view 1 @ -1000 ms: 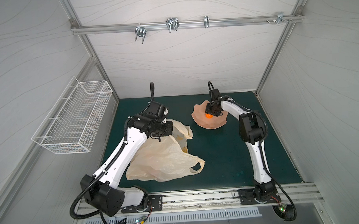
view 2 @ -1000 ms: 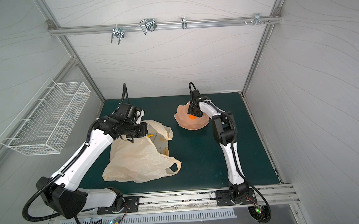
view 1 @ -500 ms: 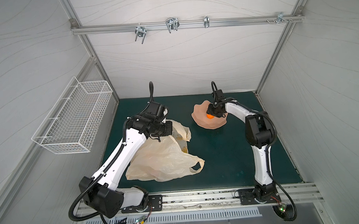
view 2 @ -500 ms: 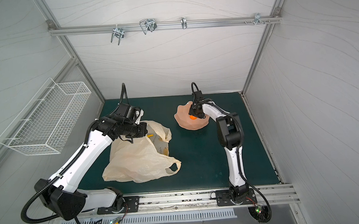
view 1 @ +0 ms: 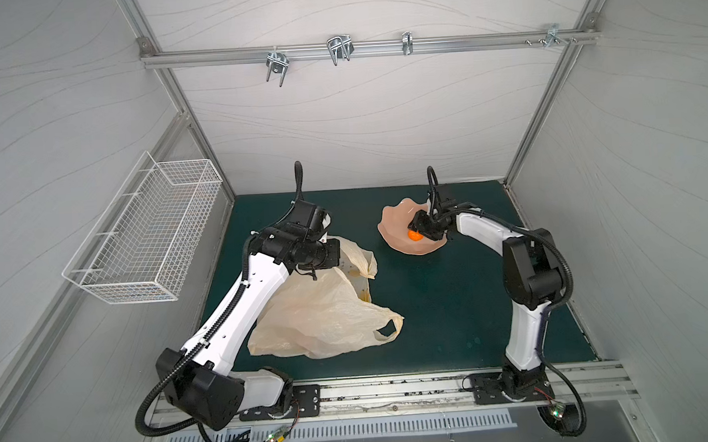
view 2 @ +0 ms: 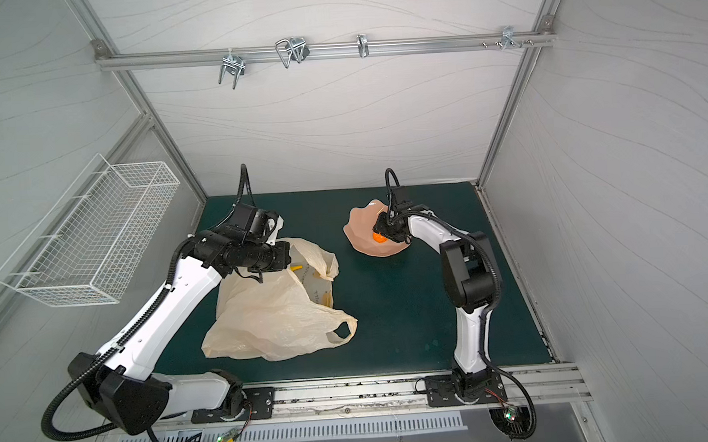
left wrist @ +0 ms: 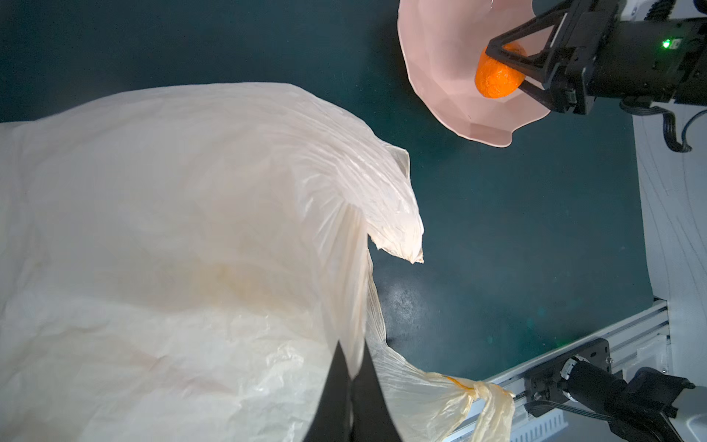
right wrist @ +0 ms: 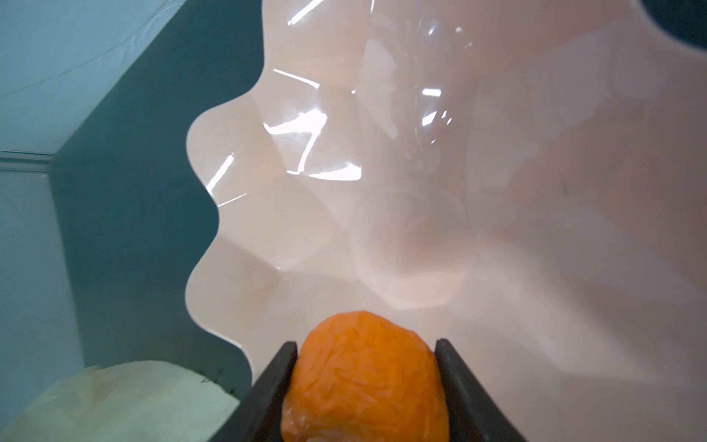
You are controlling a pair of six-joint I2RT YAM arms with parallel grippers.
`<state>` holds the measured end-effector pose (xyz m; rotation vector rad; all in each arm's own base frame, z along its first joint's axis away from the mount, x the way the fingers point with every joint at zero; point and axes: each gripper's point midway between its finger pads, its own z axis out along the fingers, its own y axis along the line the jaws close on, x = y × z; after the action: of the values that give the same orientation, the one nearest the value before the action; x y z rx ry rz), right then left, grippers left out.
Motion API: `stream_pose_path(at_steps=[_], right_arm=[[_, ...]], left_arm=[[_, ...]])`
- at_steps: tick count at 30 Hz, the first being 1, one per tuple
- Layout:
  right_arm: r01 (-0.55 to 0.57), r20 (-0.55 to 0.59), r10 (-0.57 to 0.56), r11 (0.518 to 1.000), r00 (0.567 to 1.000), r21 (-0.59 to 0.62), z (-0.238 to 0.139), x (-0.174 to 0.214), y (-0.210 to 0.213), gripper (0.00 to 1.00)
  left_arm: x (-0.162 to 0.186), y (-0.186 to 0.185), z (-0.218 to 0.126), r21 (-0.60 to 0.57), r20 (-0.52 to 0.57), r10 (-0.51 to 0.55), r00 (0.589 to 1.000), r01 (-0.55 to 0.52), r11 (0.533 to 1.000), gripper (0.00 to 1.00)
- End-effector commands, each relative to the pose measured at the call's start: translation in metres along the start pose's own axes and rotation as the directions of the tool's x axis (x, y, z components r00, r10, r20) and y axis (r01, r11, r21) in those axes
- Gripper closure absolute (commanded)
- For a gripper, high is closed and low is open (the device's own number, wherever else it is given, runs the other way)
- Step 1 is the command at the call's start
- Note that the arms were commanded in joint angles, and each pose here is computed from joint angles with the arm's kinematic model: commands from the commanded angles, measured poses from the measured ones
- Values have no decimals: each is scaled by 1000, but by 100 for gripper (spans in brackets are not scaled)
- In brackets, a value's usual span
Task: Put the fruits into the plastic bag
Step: 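Lift the orange with the right gripper and carry it to the bag opening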
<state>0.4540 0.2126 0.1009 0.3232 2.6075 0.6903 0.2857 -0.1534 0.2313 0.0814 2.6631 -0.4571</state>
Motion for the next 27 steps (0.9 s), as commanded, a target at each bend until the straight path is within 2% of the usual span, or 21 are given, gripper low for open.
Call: stream_pose_path(at_steps=[1,6,13,21,27], right_arm=[[-31,21,34,994,999,-108,-23,-1,21,81],[-94,-20,91,973,996,-211,-40,20,29,82],[-204,-114,176,929,978,-310,-62,72,24,82],[-292,-195,238,900,951,-324,-78,139,8,82],[-328,-210,271,888,939,-323,-82,160,2,82]], left_arm=[[-15,-8,-6,19,44,23,999,-24,1000,100],[-18,-10,-4,22,44,27,999,-28,999,100],[-21,-11,-4,23,49,31,998,-32,999,100],[-22,-12,-2,25,44,31,999,-32,999,100],[-23,-13,-1,32,45,30,999,-32,999,100]])
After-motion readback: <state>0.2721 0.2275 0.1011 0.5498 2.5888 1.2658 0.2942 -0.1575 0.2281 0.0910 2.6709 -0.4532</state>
